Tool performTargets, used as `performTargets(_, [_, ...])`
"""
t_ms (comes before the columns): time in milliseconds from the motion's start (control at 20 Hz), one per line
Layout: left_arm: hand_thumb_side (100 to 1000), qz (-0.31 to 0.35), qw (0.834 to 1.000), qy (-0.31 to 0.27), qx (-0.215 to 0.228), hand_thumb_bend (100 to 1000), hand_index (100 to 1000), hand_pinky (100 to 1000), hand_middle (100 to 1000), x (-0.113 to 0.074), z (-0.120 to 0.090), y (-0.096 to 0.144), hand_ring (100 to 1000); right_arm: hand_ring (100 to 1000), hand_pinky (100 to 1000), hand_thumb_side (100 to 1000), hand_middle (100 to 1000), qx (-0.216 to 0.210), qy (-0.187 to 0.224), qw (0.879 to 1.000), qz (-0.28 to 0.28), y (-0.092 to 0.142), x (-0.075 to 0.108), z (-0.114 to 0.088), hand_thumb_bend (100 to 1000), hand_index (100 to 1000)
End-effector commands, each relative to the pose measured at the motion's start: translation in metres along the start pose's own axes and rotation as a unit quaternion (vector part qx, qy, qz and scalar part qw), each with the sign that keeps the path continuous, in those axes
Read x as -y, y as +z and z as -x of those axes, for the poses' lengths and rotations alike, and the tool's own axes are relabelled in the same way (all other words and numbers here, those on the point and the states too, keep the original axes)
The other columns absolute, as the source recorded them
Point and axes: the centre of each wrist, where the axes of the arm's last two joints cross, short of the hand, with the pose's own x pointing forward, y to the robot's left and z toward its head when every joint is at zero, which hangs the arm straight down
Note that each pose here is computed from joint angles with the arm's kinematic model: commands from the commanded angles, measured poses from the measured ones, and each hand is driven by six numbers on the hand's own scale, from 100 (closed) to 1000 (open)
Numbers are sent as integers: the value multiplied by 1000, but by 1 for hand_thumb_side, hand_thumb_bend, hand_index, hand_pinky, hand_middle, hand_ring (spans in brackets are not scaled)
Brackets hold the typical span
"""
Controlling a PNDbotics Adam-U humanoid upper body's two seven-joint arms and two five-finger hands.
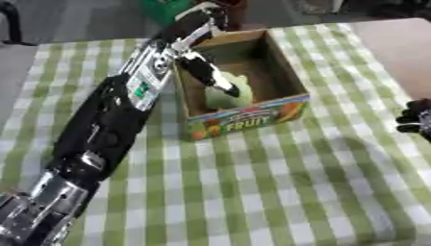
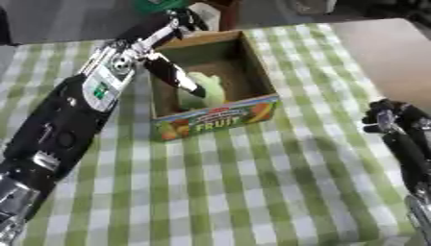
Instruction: Pick up objects on the table and place them in the box.
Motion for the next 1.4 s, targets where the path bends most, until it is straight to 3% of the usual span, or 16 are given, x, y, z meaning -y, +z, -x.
performTargets(50, [306, -80, 996, 26, 13, 1000, 792, 657, 771, -42, -6, 10, 785, 626, 615, 570, 564, 7, 5, 1000, 6, -2, 6, -4, 100, 663])
performTargets(250, [240, -161, 981, 102, -32, 911, 751, 589, 722, -64, 7, 36, 739, 626, 616, 578, 564, 2, 6, 1000, 13, 1, 9, -1, 100, 663])
performTargets(400, [244, -208, 959, 176, -79, 848, 737, 570, 705, -68, 26, 58, 724, 626, 616, 580, 564, -2, 6, 1000, 16, 3, 10, 1, 100, 663])
performTargets(600, [264, -240, 935, 233, -118, 797, 730, 559, 698, -66, 45, 88, 716, 626, 616, 581, 564, -7, 7, 1000, 20, 6, 11, 4, 100, 663])
performTargets(1100, [310, -275, 906, 268, -179, 737, 730, 557, 698, -53, 66, 152, 715, 626, 616, 583, 564, -11, 8, 999, 29, 10, 14, 7, 100, 663])
performTargets(1400, [324, -279, 899, 279, -189, 728, 732, 558, 700, -47, 64, 171, 716, 626, 616, 583, 563, -10, 8, 999, 32, 9, 14, 7, 100, 664])
